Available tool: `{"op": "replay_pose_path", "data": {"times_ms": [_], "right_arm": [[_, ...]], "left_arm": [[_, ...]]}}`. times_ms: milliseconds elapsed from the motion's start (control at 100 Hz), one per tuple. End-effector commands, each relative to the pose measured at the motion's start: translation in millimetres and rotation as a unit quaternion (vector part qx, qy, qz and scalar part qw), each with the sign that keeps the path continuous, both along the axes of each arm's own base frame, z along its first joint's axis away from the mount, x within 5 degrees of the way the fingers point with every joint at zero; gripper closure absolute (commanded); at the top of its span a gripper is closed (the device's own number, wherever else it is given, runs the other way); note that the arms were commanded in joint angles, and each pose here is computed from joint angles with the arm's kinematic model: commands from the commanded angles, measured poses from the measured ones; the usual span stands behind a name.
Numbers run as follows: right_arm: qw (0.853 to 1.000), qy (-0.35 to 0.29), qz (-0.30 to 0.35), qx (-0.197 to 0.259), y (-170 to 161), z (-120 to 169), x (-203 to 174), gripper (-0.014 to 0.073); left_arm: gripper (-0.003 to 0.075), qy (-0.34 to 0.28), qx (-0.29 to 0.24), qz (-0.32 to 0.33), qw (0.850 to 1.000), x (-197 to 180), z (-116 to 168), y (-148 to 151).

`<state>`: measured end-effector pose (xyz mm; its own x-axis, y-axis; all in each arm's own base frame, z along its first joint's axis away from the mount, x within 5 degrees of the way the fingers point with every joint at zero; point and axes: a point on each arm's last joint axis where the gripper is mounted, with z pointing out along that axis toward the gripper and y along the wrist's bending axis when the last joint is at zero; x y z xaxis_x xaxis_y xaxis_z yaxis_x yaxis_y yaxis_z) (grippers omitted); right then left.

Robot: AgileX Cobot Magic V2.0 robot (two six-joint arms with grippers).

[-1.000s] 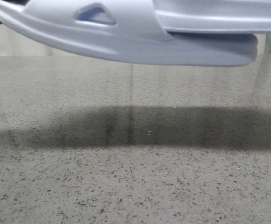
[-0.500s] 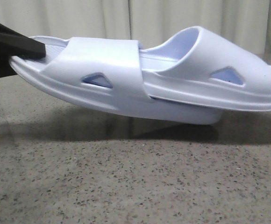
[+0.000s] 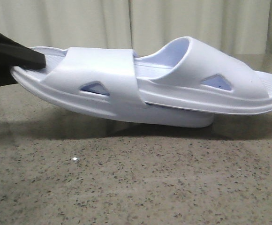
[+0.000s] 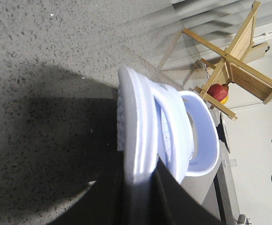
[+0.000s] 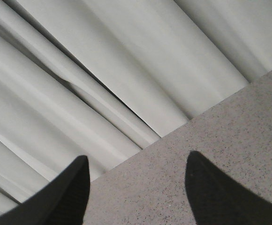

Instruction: Insert blue slippers together front up

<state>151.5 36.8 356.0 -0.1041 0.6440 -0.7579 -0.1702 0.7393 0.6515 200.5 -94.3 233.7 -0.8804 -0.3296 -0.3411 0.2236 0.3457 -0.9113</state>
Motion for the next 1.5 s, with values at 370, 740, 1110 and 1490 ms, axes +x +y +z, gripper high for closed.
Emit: {"op": "replay_pose_path", "data": {"times_ms": [370, 740, 1110, 1490], "right_arm": [[0.999, -0.034, -0.017, -0.008, -4.0, 15.2, -2.3, 0.0207], [0.999, -0.034, -0.017, -0.008, -4.0, 15.2, -2.3, 0.0207], [0.999, -0.033, -0.015, -0.008, -3.7, 15.0, -2.3, 0.0207], [0.999, -0.031, -0.012, -0.009, -3.1, 14.6, -2.4, 0.0207]], "left_arm": [[0.0704, -0.019, -0.046, 0.003, 0.999, 2.6, 17.6, -2.7], [0.0683, -0.008, -0.041, -0.002, 0.999, 1.5, 16.1, -3.0], [0.0355, -0.009, -0.040, -0.003, 0.999, 1.3, 15.8, -3.0], [0.0343, -0.004, 0.000, 0.018, 1.000, 4.5, 9.1, 0.0]]}}
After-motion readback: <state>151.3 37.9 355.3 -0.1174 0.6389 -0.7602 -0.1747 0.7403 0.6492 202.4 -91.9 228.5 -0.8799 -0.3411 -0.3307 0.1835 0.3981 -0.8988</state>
